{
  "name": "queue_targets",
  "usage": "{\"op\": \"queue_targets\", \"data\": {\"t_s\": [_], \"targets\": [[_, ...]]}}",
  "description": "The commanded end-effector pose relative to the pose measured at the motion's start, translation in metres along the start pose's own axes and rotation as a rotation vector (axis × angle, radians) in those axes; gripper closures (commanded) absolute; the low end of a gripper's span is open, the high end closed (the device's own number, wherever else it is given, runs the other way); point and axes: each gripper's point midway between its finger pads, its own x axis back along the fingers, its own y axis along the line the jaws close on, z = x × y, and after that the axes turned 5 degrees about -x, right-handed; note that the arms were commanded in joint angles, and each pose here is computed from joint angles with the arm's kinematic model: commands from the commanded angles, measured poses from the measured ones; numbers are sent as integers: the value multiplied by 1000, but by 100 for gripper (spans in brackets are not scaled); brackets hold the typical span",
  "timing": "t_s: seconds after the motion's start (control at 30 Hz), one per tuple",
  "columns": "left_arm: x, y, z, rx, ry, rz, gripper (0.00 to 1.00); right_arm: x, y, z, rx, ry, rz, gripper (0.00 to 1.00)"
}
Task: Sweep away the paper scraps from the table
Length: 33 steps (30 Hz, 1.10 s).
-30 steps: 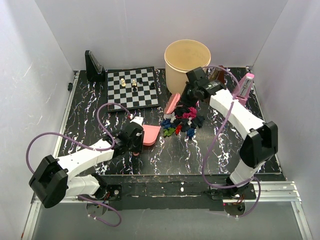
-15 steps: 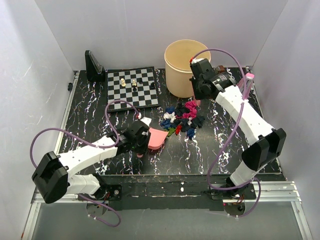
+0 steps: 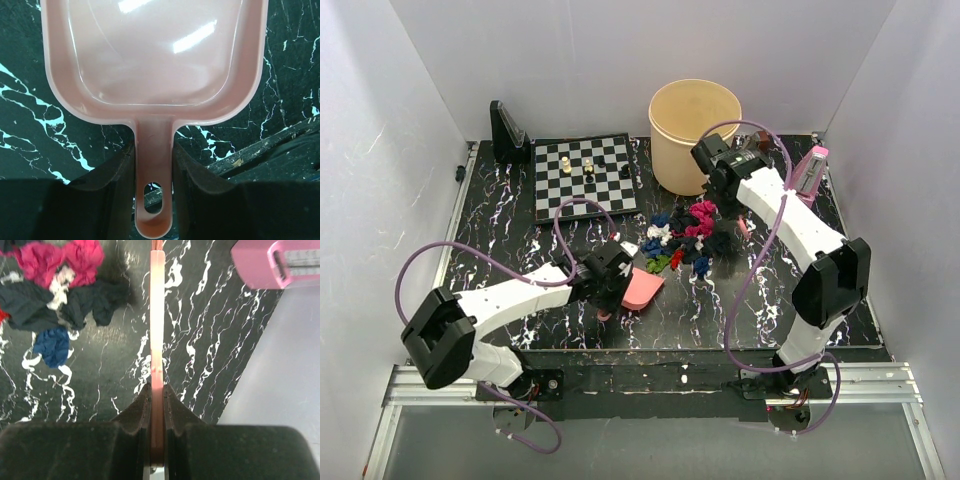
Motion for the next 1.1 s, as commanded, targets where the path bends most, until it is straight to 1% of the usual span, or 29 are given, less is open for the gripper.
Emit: {"op": "queue_targets", "data": {"t_s": [0.0,0.17,0.3,0.4,0.5,0.63,0.87,1.07], "targets": [[-1,-13,-12,-60,5,58,100,-7,17,22,74,92,-52,99],[-3,-20,-20,-78,12,81,100,-16,50,24,141,117,-121,99],[-4,-19,-25,-95,1,75,100,-16,76,19,205,103,-164,99],[-8,-17,-30,-115,0,56,100,-13,93,13,262,66,-196,99],[-15,-15,-34,-127,0,39,100,-13,108,10,377,25,-202,99],[-24,-12,-42,-147,-9,15,100,-15,123,11,477,-10,-213,99],[-34,-8,-52,-168,-50,-19,100,0,155,14,565,-103,-354,99],[-34,-14,-56,-185,-68,15,100,28,172,11,597,-229,-437,99]]}}
